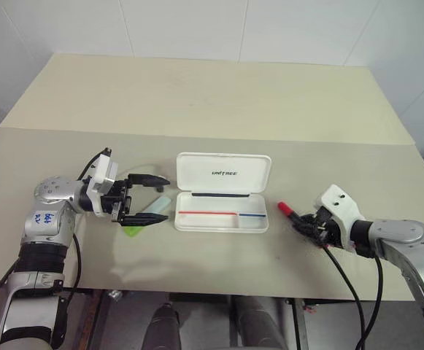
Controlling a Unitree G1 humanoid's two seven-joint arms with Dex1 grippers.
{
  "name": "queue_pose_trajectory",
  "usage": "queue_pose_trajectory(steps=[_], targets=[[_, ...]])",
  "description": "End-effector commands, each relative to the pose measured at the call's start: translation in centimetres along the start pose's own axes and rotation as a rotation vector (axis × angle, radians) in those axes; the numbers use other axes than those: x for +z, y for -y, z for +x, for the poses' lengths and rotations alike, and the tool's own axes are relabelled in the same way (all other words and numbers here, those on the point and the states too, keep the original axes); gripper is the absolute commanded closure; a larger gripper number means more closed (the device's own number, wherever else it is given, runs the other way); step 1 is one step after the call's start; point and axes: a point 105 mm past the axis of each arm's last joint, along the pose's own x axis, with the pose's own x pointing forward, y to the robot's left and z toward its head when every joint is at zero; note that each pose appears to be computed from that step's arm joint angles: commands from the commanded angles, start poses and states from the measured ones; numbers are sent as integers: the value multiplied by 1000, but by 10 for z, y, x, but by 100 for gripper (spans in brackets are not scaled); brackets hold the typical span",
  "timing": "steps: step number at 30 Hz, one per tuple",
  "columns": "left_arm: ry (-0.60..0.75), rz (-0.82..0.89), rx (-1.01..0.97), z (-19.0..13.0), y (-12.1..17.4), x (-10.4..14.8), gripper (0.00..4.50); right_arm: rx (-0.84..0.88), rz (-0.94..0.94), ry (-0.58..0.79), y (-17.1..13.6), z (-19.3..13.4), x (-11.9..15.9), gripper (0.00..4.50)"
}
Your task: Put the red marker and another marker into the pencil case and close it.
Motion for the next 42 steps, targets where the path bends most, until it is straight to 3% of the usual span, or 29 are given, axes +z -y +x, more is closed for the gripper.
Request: queue_pose_trajectory(steps=[1, 9, 15, 22, 31, 38, 42], targets=[[10, 27, -19, 1, 0, 7, 0, -69, -95, 29, 14, -12, 20, 393], [15, 28, -16, 2, -1, 7, 0, -60, -285, 65, 14, -28, 62, 393], [16, 27, -10, 2, -1, 7, 0, 85, -455, 124, -24, -21, 96, 393], [15, 28, 3, 0, 1, 6, 0, 205, -646, 198, -68, 14, 132, 393], [7, 28, 39, -6, 8, 7, 0, 262, -786, 200, -92, 50, 146, 393], [0, 24, 65, -10, 12, 6, 0, 264, -812, 179, -91, 60, 145, 393], [-1, 24, 72, -11, 13, 7, 0, 275, -818, 200, -94, 59, 150, 257]])
